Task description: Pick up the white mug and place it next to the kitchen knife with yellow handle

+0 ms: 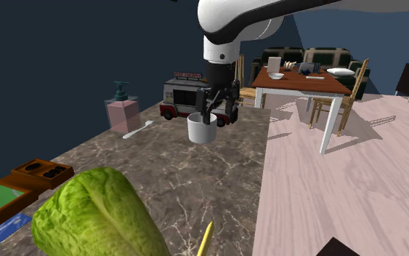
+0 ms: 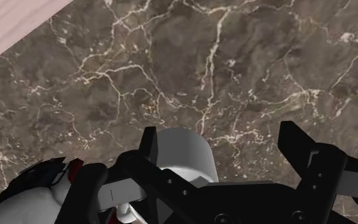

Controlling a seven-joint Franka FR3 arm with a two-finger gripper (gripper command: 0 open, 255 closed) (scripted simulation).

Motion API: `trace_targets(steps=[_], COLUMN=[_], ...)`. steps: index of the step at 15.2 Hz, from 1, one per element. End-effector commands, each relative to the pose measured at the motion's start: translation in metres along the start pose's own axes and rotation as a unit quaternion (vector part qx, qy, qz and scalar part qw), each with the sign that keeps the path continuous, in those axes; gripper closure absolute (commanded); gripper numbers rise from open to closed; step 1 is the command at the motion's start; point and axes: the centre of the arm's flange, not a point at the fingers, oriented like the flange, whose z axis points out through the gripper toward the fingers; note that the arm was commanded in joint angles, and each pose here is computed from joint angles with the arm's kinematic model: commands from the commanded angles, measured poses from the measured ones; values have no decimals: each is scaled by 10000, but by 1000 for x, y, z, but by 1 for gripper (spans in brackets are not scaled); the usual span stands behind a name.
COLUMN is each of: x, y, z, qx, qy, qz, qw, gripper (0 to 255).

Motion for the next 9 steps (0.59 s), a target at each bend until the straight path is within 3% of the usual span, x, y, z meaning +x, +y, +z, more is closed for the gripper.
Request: trace_targets(steps=[1, 7, 9], x=[26, 103, 111], y=[-2, -10, -11], z=[10, 35, 43], qx=[0, -1, -1], qy=[-27, -102, -110], qz=[-14, -50, -54], qw=[10000, 9999, 9999], gripper=[0, 0, 0])
